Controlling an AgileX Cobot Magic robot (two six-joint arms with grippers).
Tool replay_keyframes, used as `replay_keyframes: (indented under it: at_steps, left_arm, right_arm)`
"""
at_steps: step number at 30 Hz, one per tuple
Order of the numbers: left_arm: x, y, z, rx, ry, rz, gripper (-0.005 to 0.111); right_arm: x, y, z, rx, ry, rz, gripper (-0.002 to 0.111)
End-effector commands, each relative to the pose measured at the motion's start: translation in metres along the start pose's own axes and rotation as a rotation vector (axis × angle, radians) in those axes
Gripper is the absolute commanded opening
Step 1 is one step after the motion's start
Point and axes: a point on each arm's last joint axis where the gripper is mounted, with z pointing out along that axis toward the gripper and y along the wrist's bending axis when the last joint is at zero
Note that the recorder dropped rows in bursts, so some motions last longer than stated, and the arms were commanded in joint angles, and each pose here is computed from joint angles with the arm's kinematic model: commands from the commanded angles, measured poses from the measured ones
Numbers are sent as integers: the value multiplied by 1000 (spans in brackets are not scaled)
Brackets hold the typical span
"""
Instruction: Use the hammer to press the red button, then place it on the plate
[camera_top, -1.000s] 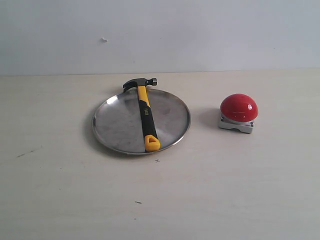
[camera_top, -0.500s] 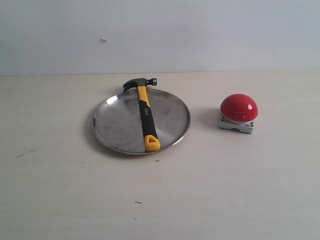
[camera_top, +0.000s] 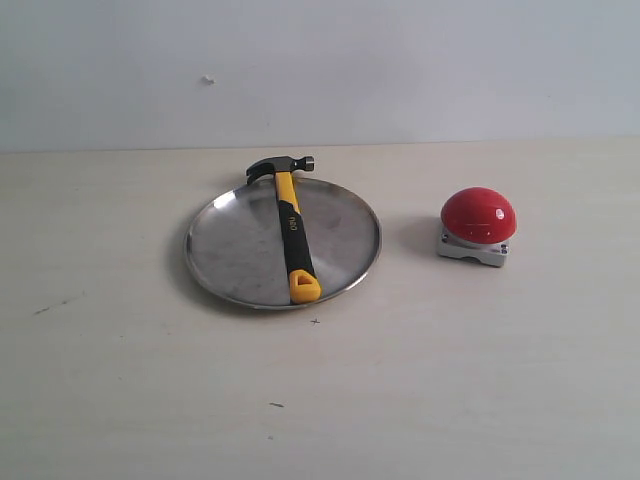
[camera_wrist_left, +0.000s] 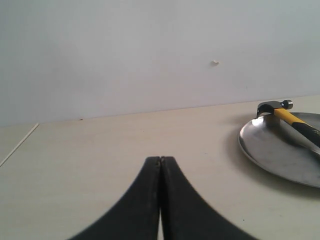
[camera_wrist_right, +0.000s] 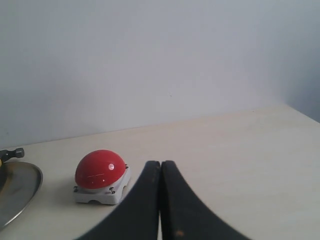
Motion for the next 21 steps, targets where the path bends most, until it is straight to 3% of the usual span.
replay_keyframes:
  at_steps: [1, 6, 21]
  left_arm:
    - [-1, 0, -1, -3, -10, -1, 1]
    - [-1, 0, -1, -3, -10, 4, 1]
    - [-1, 0, -1, -3, -10, 6, 1]
  right_arm:
    - [1, 0, 0, -7, -4, -8, 0]
    - [2, 4, 0, -67, 4, -14, 0]
    - [2, 4, 0, -68, 7, 2, 0]
